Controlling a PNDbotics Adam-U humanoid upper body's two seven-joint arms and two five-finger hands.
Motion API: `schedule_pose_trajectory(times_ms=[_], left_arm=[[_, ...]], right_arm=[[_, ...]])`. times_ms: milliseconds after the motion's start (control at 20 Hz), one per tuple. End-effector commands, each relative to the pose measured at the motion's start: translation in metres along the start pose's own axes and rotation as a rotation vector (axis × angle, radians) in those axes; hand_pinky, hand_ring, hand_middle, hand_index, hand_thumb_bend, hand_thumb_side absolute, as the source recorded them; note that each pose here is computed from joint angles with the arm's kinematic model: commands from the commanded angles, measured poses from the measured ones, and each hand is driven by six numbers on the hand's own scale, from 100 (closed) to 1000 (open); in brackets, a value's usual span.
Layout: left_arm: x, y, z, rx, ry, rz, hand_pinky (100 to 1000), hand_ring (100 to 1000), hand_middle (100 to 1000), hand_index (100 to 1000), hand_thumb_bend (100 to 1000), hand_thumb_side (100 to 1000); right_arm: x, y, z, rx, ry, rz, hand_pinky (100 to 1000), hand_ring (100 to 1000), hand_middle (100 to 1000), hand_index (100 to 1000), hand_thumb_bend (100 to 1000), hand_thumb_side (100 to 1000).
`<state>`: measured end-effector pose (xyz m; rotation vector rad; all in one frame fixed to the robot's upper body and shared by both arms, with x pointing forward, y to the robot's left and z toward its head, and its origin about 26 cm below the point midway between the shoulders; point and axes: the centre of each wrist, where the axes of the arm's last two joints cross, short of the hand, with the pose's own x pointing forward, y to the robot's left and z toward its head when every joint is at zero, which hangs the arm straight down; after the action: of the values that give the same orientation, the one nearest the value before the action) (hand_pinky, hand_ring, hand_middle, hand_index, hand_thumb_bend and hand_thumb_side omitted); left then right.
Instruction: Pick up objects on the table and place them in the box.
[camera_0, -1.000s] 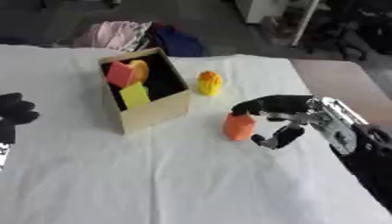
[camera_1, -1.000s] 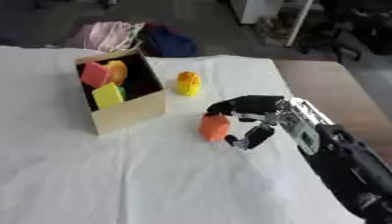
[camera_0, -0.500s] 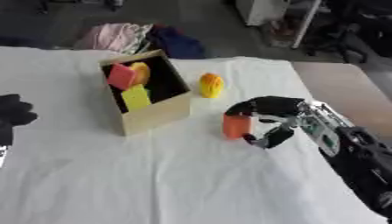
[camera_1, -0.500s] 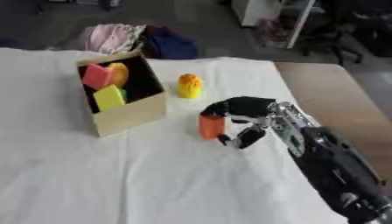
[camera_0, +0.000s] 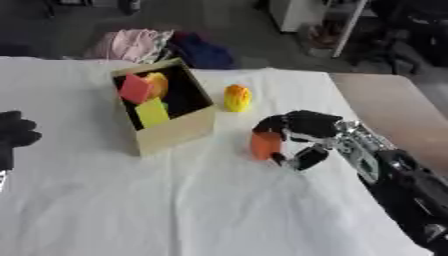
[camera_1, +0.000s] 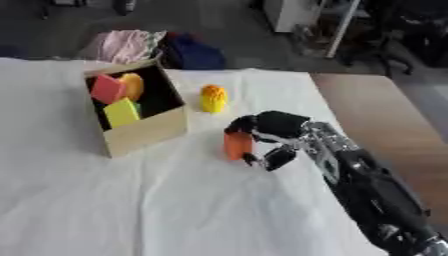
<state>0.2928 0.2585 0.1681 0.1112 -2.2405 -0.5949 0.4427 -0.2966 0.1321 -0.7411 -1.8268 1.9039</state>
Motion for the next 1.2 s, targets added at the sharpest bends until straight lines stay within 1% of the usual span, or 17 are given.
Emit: schedule_pose_trajectory(times_ms=[50, 350, 500, 650, 850, 1000, 1050, 1100, 1200], left_arm=[[0.007, 0.006, -0.004, 0.002, -0.036, -0.023, 786, 730, 702, 849, 100, 622], [0.007, 0.006, -0.004, -0.002, -0.037, -0.022, 786, 733, 702, 850, 100, 619], [0.008, 0.006, -0.005, -0.008, -0.042, -0.02, 786, 733, 702, 850, 100, 618], [0.009, 0.005, -0.007, -0.018, -0.054, -0.019, 786, 733, 703, 850, 100, 615], [0.012, 0.003, -0.013, -0.04, -0.081, -0.009, 786, 733, 703, 850, 100, 611], [0.015, 0.002, -0.018, -0.057, -0.104, 0.0, 785, 733, 703, 851, 100, 611], [0.015, 0.001, -0.019, -0.061, -0.11, 0.002, 785, 732, 703, 851, 100, 611], [0.016, 0.001, -0.02, -0.065, -0.113, 0.003, 785, 732, 702, 850, 100, 612], [0.017, 0.0, -0.021, -0.073, -0.119, 0.006, 785, 732, 702, 850, 100, 613]], right_arm=[[-0.006, -0.033, 0.001, -0.106, -0.019, 0.048, 653, 463, 395, 905, 100, 240], [-0.005, -0.075, -0.005, -0.204, -0.045, 0.071, 659, 464, 396, 903, 100, 233], [-0.005, -0.09, -0.01, -0.238, -0.041, 0.078, 662, 465, 396, 903, 100, 230], [-0.008, -0.101, -0.017, -0.269, -0.014, 0.073, 662, 463, 395, 905, 100, 220], [-0.013, -0.109, -0.026, -0.296, 0.031, 0.058, 669, 468, 401, 911, 100, 216], [-0.016, -0.109, -0.034, -0.313, 0.073, 0.04, 670, 471, 405, 920, 100, 209], [-0.016, -0.108, -0.037, -0.318, 0.088, 0.031, 677, 479, 414, 927, 100, 174], [-0.017, -0.106, -0.04, -0.321, 0.102, 0.024, 683, 486, 422, 932, 100, 208], [-0.017, -0.1, -0.046, -0.319, 0.134, 0.009, 706, 526, 483, 956, 100, 207]])
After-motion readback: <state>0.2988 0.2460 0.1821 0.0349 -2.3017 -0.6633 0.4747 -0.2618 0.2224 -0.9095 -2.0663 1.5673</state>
